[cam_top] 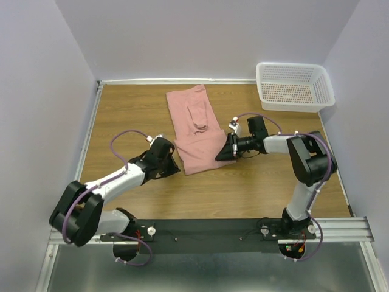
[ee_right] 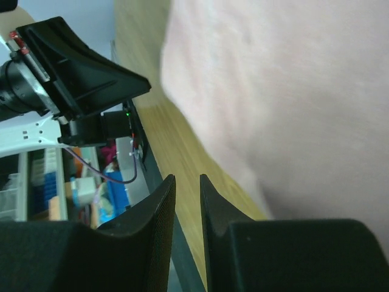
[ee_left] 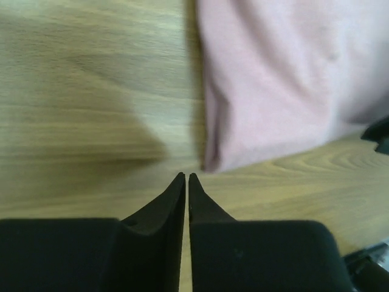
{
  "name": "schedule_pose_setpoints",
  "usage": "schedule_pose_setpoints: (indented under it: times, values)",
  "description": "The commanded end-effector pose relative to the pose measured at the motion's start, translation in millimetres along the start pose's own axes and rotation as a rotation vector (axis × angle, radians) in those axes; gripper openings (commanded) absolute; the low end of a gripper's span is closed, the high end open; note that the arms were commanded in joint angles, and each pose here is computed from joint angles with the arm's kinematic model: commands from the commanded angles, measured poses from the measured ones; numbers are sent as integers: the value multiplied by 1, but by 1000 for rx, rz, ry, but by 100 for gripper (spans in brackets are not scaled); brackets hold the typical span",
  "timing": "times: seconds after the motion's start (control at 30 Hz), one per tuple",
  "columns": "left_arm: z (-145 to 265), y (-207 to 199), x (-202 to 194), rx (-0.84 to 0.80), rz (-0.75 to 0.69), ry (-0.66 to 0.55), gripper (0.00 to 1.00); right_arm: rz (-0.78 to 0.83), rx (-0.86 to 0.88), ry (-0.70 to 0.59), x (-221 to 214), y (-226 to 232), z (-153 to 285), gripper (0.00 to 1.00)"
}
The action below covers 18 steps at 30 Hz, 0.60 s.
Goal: Fold and stack the t-shirts
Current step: Fold the tshirt
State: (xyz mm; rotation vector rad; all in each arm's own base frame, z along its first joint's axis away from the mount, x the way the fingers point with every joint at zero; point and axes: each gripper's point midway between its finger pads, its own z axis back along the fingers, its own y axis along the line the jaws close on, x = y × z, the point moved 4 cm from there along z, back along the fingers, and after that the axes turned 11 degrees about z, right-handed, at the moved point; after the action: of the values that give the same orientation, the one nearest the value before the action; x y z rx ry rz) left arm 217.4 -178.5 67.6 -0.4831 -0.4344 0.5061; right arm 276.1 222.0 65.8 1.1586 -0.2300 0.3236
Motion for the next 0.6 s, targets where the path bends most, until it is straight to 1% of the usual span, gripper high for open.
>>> schedule_pose_setpoints:
  times: [0.0, 0.07, 0.13, 0.17, 0.2, 0.3, 0.4, 0.5, 0.57]
  values:
    - [30, -38, 18, -124, 26, -75, 17, 74, -64, -91, 26, 19, 11, 30]
    - [33, -55, 27, -170, 27, -99, 19, 79, -100, -109, 31, 14, 11, 30]
    - [27, -70, 33, -192, 9, -100, 19, 70, -110, -116, 33, 7, 13, 30]
    - [22, -73, 35, -186, 2, -98, 19, 57, -120, -115, 32, 0, 13, 30]
    - [9, -70, 35, -149, -3, -87, 19, 47, -135, -129, 34, -7, 17, 30]
    - [-8, -72, 35, -134, -23, -72, 17, 15, -161, -136, 31, -23, 21, 29]
    - [-34, -41, 19, -18, -19, -14, 16, -36, -212, -145, 25, -45, 24, 29]
    - [-43, -8, 1, 84, 6, 39, 16, -83, -289, -148, 14, -65, 26, 29]
    - [-44, 14, -10, 143, 24, 66, 16, -95, -317, -150, 8, -71, 29, 29]
